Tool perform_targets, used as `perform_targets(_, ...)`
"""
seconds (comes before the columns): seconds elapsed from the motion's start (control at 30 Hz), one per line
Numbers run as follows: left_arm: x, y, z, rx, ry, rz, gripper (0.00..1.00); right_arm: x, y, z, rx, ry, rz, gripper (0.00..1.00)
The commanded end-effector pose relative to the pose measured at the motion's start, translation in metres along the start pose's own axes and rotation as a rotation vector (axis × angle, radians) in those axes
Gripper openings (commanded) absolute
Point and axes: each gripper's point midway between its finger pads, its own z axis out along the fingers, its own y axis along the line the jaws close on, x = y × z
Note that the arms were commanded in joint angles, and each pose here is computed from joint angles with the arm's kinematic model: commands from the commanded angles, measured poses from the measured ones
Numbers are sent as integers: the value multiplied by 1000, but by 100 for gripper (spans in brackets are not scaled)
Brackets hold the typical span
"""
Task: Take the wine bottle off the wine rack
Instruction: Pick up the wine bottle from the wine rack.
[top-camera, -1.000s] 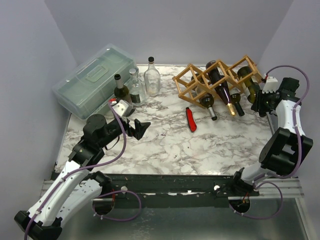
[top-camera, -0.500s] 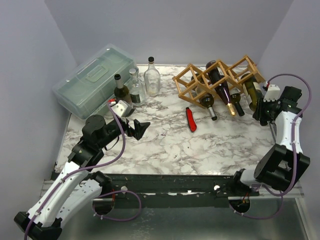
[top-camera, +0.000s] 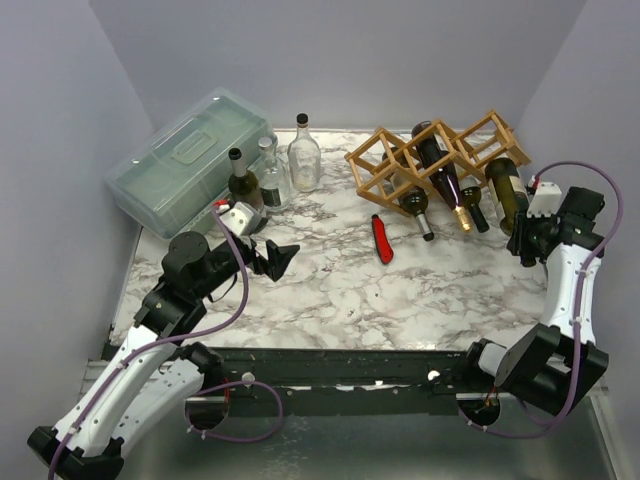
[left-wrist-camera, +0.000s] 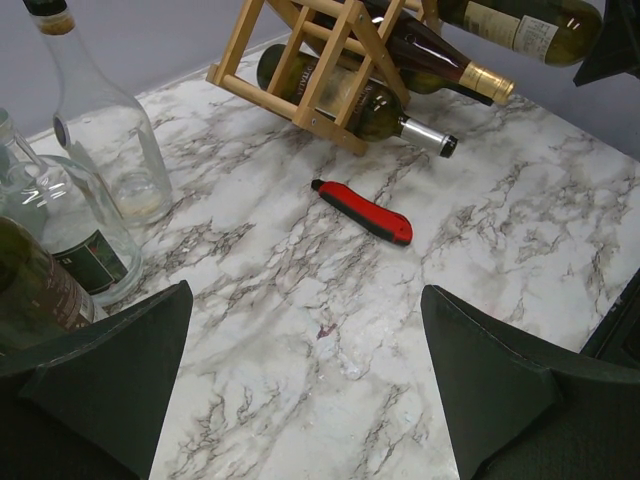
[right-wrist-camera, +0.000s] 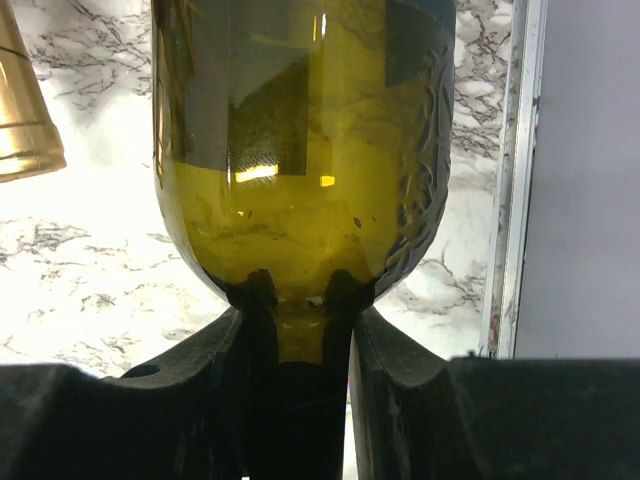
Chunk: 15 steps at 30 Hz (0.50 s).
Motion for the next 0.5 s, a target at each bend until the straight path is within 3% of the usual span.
perform_targets(0.0,-1,4,-2,-20,-15,21,99,-35,2,-19,12,-170,-73,0)
perform_targets(0.47,-3,3,-3,-14,-21,22,99,-19,14,-44,40,-180,-81,0)
